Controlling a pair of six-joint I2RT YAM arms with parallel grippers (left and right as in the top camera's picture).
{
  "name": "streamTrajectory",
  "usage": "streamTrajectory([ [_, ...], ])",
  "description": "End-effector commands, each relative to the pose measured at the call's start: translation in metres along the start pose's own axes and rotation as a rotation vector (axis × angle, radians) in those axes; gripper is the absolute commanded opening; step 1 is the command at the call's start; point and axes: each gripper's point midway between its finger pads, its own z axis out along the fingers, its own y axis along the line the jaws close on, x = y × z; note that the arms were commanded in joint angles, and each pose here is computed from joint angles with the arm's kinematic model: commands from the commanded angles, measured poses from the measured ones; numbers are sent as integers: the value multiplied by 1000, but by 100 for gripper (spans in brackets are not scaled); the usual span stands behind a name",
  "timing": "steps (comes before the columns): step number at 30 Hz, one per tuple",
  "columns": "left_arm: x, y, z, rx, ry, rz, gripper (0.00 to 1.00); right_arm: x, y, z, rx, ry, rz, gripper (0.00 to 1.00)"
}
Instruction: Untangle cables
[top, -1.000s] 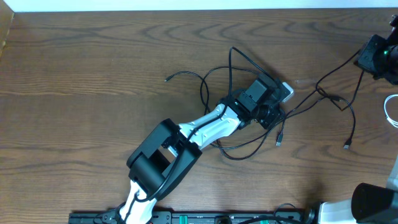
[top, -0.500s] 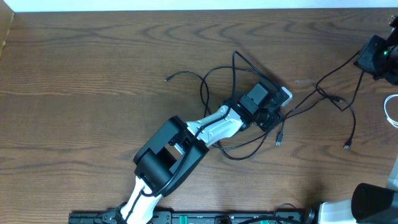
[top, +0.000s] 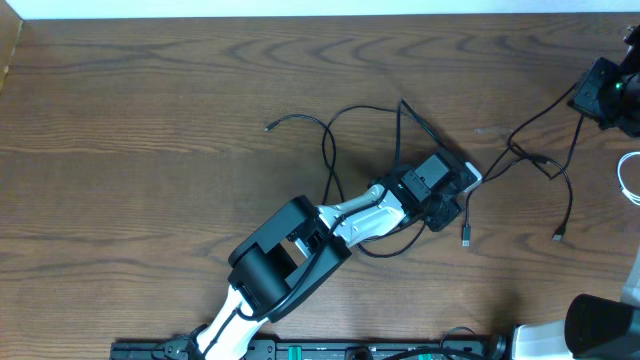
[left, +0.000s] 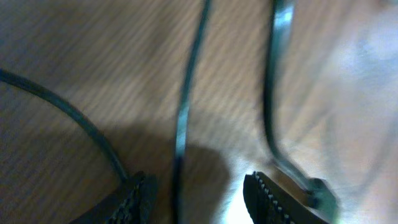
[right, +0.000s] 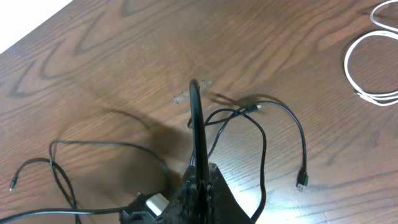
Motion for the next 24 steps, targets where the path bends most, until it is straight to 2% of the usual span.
streamTrajectory([
  [1, 15, 24, 6, -120, 40, -5, 51, -3, 3, -4, -2, -14, -21, 1],
  [10, 30, 25, 4, -127, 100, -16, 50, -3, 3, -4, -3, -15, -21, 1],
  [12, 29, 25, 3, -127, 100, -15, 46, -3, 3, -4, -3, -15, -21, 1],
  [20, -17, 15, -29, -121, -13, 5, 45, -5, 3, -4, -4, -23, -21, 1],
  [24, -25, 9, -37, -100, -36, 10, 47, -5, 3, -4, -4, -21, -22, 1],
])
